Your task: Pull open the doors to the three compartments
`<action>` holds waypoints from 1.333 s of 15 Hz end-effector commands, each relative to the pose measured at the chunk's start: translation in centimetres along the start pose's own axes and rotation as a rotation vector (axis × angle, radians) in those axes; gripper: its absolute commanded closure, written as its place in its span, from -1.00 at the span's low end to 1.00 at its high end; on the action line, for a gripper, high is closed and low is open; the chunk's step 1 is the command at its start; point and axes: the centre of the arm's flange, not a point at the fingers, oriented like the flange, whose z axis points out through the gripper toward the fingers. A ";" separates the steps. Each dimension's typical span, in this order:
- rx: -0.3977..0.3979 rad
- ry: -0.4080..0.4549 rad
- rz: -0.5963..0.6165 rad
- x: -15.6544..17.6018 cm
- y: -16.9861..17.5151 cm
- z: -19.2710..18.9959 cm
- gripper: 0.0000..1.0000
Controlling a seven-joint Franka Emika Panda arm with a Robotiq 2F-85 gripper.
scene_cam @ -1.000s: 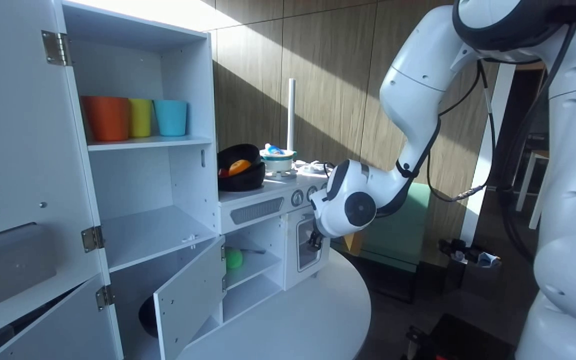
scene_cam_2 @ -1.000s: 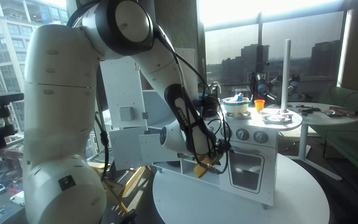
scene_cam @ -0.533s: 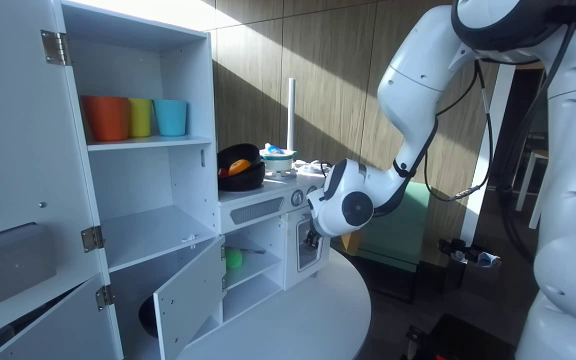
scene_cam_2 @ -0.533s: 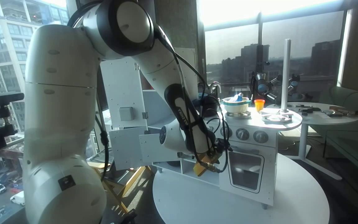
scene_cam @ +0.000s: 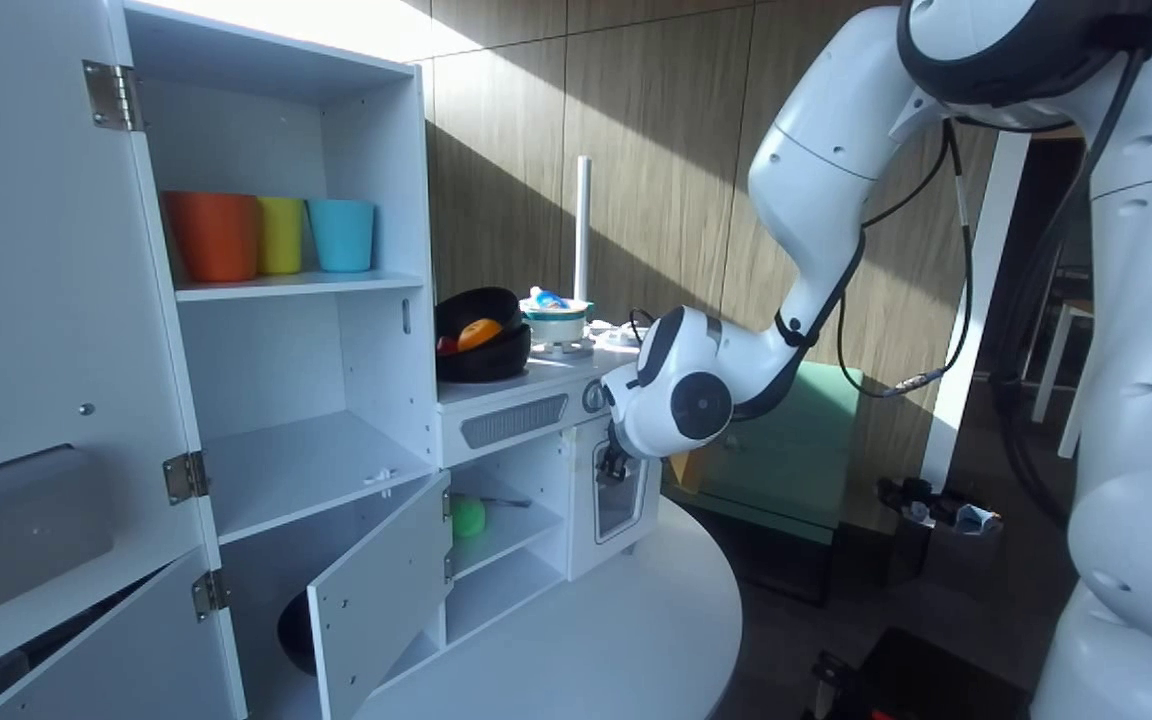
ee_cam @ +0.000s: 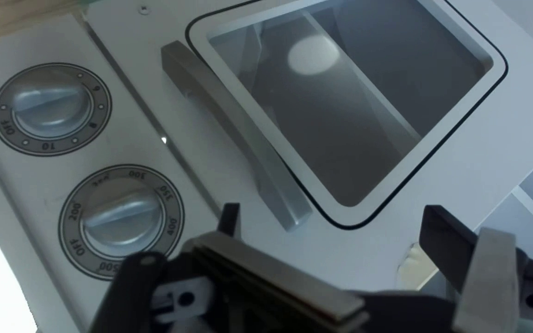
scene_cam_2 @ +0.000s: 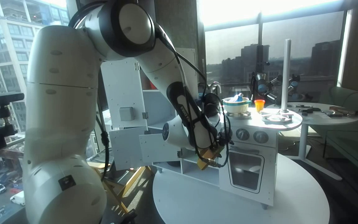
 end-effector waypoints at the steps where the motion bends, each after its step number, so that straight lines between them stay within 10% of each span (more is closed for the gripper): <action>1: 0.009 -0.016 0.005 -2.3 0.7 2.3 -1.00; 7: 0.081 0.024 -0.067 -1.4 0.3 3.7 -1.00; 20: 0.122 -0.162 -0.176 -4.1 4.5 3.5 -1.00</action>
